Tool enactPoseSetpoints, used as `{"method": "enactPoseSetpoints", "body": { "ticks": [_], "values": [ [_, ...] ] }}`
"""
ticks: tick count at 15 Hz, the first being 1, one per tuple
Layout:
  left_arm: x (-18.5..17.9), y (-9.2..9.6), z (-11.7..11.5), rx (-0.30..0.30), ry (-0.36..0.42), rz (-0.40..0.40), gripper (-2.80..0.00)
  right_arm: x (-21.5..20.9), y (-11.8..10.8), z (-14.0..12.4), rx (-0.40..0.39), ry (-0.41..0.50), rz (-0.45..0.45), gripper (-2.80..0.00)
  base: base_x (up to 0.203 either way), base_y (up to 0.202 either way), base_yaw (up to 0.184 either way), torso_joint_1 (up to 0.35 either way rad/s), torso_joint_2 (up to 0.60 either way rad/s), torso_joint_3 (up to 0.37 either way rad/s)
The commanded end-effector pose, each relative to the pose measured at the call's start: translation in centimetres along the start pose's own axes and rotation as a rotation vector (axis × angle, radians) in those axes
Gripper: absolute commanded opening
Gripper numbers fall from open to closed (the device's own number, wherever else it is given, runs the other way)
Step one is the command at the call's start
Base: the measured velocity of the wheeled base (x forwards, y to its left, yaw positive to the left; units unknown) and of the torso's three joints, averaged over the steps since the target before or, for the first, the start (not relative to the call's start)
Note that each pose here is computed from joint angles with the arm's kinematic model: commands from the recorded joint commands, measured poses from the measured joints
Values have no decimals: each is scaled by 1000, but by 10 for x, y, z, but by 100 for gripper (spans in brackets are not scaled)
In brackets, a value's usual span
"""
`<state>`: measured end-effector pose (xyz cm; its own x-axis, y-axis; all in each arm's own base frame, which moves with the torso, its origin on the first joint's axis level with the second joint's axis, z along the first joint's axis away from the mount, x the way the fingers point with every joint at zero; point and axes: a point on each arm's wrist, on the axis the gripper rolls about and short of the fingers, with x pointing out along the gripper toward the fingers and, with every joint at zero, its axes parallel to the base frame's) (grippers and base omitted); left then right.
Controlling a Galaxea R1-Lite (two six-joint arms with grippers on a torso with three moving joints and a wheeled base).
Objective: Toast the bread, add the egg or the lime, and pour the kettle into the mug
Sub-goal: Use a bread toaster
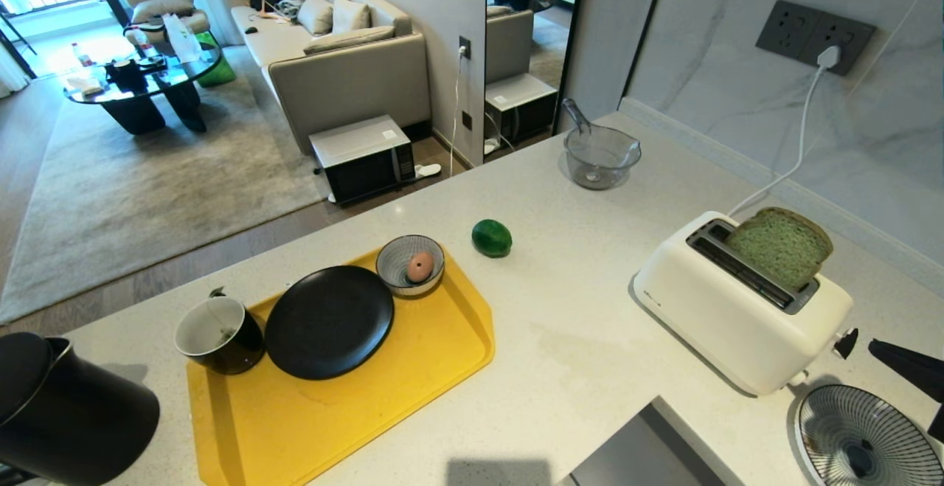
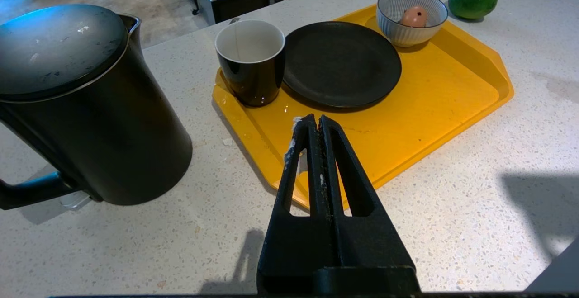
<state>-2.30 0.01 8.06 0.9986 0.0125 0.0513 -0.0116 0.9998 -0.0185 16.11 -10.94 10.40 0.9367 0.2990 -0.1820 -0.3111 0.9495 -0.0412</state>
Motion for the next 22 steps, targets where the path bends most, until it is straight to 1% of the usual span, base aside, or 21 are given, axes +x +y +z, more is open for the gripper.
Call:
{"method": "enactPoseSetpoints", "body": {
  "ticks": [1, 5, 8, 14, 18, 22],
  "values": [
    [1, 0, -4, 0, 13, 0, -280, 10, -12, -10, 24, 20, 14, -280, 0, 0, 0, 0, 0, 0],
    [1, 0, -4, 0, 13, 0, -280, 22, -28, -16, -16, 17, 28, -280, 0, 0, 0, 0, 0, 0],
    [1, 0, -4, 0, 13, 0, -280, 27, -32, -18, -27, 0, 56, -280, 0, 0, 0, 0, 0, 0],
    [1, 0, -4, 0, 13, 0, -280, 36, -31, -22, -20, 7, 92, -280, 0, 0, 0, 0, 0, 0],
    [1, 0, -4, 0, 13, 0, -280, 44, -37, -35, -25, 30, 106, -280, 0, 0, 0, 0, 0, 0],
    [1, 0, -4, 0, 13, 0, -280, 52, -46, -42, -20, 37, 108, -280, 0, 0, 0, 0, 0, 0]
  ]
}}
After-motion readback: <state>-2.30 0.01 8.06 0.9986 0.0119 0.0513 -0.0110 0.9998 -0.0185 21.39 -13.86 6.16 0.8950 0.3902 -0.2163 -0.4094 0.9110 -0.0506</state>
